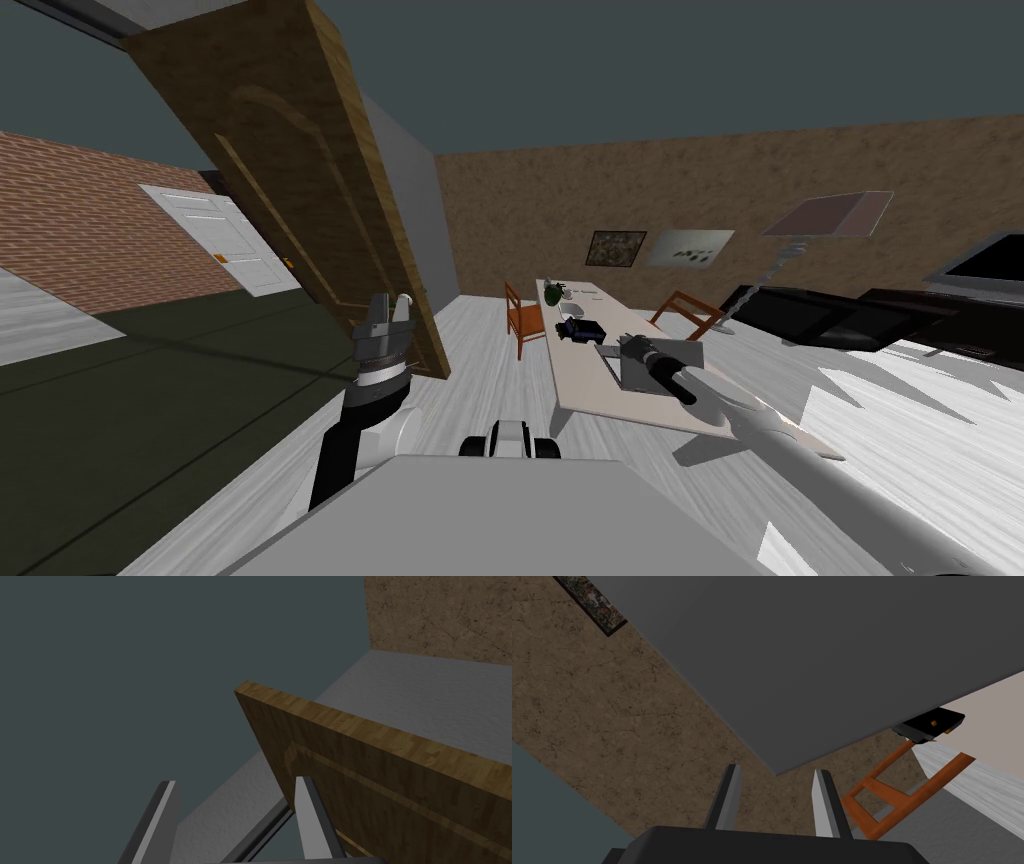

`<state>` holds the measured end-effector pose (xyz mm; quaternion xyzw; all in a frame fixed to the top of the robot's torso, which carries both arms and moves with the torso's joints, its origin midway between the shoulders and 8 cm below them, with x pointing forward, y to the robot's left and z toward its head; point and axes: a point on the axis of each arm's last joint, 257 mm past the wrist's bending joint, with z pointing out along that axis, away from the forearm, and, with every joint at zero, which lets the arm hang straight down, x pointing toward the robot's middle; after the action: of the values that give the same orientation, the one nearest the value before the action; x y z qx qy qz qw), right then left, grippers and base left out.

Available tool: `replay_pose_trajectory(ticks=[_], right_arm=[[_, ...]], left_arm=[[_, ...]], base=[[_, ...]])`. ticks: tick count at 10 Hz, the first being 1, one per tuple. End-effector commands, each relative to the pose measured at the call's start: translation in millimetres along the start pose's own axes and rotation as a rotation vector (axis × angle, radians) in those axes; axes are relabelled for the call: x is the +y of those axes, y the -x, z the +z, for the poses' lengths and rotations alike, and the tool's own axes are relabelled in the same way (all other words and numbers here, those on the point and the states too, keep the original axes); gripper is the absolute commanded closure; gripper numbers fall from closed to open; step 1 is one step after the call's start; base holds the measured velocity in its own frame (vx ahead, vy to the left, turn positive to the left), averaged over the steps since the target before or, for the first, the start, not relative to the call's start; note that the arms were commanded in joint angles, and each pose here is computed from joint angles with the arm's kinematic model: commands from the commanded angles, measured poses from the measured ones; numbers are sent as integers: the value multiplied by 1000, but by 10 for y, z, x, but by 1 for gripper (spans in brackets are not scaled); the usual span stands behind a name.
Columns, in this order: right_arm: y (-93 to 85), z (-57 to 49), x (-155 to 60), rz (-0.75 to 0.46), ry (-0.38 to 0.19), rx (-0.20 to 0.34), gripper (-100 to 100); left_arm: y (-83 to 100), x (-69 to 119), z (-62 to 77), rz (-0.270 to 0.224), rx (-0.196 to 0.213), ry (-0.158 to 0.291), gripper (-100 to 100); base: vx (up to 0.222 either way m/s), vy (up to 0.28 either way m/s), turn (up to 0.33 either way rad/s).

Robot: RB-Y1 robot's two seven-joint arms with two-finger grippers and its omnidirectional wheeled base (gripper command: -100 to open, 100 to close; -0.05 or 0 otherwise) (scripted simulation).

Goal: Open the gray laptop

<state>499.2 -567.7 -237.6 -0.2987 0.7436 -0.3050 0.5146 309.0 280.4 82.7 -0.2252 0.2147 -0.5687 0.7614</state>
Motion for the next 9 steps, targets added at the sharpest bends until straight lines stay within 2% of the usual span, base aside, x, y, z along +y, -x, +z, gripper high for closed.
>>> replay_pose_trajectory(ticks=[1,4,5,6,7,9], right_arm=[[-29,-22,-48,6,-3,9,100],[-497,-257,-24,8,85,81,100],[-497,-257,-24,8,85,81,100],[-652,-348,-22,9,113,108,100],[-652,-348,-22,9,113,108,100],[-954,-546,3,21,170,163,100]], left_arm=[[0,0,0,0,0,0,0],[0,0,0,0,0,0,0],[0,0,-1,0,0,0,0],[0,-1,0,0,0,0,0],[0,0,0,0,0,0,0],[0,0,0,0,0,0,0]], base=[[0,0,0],[120,52,47],[130,54,-7],[98,36,41],[70,32,45],[119,43,69]])
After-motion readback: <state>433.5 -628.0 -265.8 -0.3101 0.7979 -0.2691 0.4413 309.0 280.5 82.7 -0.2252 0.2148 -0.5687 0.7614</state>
